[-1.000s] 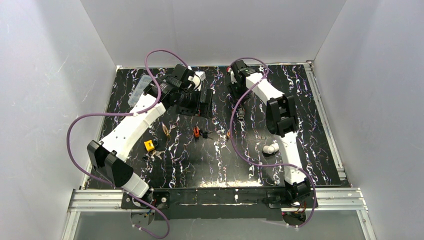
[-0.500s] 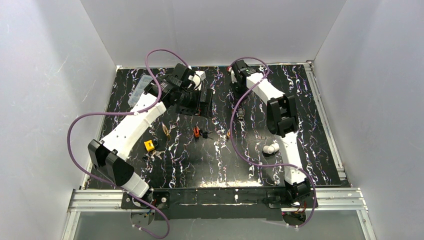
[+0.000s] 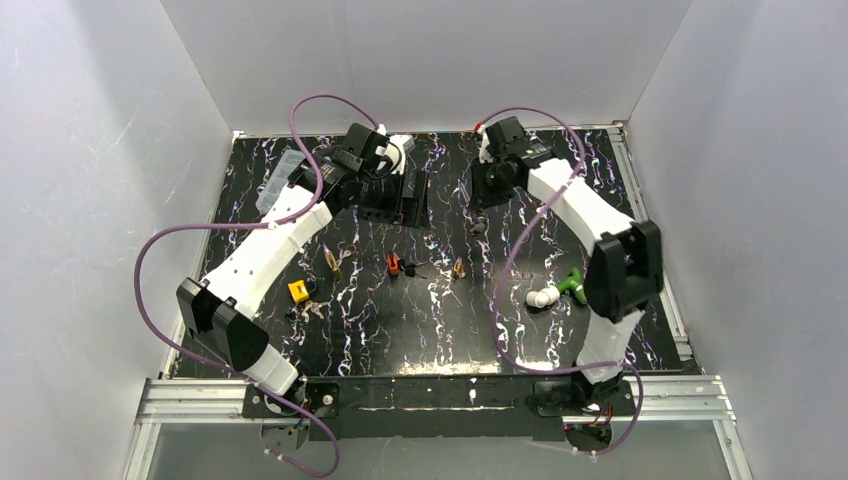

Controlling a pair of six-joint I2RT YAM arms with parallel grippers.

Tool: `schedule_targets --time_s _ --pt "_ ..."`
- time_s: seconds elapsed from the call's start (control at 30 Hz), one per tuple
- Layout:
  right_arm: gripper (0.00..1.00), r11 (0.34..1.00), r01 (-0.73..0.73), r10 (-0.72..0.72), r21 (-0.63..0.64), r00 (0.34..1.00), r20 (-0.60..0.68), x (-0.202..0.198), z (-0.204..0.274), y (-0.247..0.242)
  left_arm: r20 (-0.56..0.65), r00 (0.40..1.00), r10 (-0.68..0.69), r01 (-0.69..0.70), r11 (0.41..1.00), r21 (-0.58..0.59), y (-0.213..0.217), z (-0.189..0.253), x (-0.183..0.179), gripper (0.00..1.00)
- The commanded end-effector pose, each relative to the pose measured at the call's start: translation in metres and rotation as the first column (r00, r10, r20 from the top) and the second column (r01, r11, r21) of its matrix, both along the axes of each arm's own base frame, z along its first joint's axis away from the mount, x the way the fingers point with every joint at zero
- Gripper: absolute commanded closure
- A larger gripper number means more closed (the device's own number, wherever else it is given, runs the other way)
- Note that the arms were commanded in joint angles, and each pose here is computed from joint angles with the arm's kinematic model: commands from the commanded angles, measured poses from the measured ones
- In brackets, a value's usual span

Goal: Lock with the key
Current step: Pick up the lock from the center of the board, then lock the lock.

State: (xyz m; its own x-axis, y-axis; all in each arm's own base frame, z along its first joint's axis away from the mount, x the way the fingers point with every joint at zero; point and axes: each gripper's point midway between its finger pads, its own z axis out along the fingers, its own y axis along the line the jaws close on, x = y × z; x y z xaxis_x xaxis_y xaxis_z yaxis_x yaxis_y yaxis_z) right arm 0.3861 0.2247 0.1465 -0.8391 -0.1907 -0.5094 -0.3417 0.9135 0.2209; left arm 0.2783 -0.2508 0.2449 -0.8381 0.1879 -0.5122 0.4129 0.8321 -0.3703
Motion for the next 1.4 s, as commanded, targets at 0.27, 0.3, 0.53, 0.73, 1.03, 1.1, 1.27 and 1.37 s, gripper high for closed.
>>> schedule_targets --time_s 0.27,0.3,0.53,0.73,1.03,1.1,1.27,1.37 --pt "0.99 0.802 -0.335 0.313 0.494 0.941 0.13 -0.149 0.14 0.038 0.336 0.9 -0.279 0.347 0.923 -0.163 -0.02 0.094 -0.022 0.14" --pt "0.99 0.765 -0.364 0.349 0.532 0.928 0.133 -0.163 0.149 0.04 0.36 0.881 -0.307 0.386 0.906 -0.172 -0.02 0.101 -0.029 0.14" --pt "0.99 0.544 -0.516 0.506 0.661 0.831 0.232 -0.238 0.201 0.038 0.402 0.792 -0.46 0.589 0.748 -0.304 -0.031 0.135 -0.082 0.19" --pt "0.99 0.446 -0.571 0.554 0.689 0.781 0.289 -0.26 0.218 0.037 0.406 0.752 -0.519 0.656 0.65 -0.382 -0.033 0.151 -0.108 0.24" --pt "0.99 0.423 -0.596 0.573 0.682 0.759 0.309 -0.263 0.221 0.042 0.376 0.733 -0.567 0.68 0.599 -0.423 -0.041 0.155 -0.124 0.38" --pt "0.99 0.422 -0.6 0.573 0.68 0.758 0.314 -0.262 0.222 0.043 0.367 0.734 -0.572 0.679 0.606 -0.415 -0.044 0.152 -0.125 0.41" --pt "0.99 0.421 -0.602 0.574 0.678 0.756 0.315 -0.262 0.222 0.044 0.354 0.736 -0.577 0.676 0.617 -0.403 -0.049 0.149 -0.123 0.5" --pt "0.99 0.432 -0.6 0.565 0.673 0.762 0.316 -0.261 0.221 0.044 0.347 0.731 -0.587 0.682 0.611 -0.402 -0.052 0.147 -0.125 0.58"
